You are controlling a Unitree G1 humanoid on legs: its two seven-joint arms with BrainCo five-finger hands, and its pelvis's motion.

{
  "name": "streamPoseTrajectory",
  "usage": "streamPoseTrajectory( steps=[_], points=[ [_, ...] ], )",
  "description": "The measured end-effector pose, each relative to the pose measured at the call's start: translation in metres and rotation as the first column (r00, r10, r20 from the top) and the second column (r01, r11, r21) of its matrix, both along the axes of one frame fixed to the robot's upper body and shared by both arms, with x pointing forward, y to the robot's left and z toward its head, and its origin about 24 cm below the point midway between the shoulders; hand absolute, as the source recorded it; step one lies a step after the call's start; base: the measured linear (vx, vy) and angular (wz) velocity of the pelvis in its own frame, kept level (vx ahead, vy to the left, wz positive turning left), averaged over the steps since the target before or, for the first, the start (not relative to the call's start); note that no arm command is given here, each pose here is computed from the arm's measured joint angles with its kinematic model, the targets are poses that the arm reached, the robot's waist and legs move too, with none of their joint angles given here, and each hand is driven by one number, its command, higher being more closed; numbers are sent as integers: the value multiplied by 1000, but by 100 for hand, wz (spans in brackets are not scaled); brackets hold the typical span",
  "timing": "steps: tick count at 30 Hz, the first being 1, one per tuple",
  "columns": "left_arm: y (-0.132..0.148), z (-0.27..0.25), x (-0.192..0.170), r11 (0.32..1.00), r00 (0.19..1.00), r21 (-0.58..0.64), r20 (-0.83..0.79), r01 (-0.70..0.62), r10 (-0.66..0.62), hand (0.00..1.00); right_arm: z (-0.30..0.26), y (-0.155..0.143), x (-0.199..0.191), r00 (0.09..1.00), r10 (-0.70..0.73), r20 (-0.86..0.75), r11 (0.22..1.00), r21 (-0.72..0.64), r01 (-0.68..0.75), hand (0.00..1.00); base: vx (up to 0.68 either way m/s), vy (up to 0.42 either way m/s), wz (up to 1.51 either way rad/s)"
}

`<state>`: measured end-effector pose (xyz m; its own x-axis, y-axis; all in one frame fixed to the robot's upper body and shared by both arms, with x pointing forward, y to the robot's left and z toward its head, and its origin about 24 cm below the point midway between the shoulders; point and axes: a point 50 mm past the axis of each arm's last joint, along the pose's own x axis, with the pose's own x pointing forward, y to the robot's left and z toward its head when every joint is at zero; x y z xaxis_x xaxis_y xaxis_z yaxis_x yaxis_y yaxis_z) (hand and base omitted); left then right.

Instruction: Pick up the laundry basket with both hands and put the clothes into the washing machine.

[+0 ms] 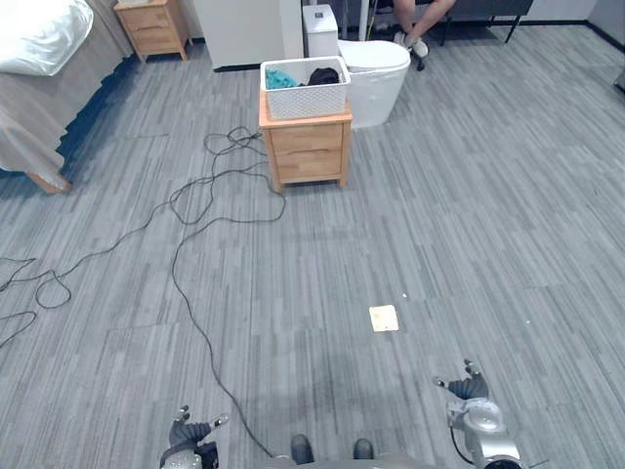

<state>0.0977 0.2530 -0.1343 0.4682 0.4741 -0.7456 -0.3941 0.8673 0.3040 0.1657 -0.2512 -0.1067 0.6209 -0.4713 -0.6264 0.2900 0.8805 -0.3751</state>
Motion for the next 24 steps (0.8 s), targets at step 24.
streamPoseTrajectory(
  steps=[24],
  points=[
    [6, 18, 22, 998, 988, 9, 143, -60, 58, 0, 5, -7, 7, 989, -135, 55, 990, 42, 133, 0, 51, 39, 4]
  ],
)
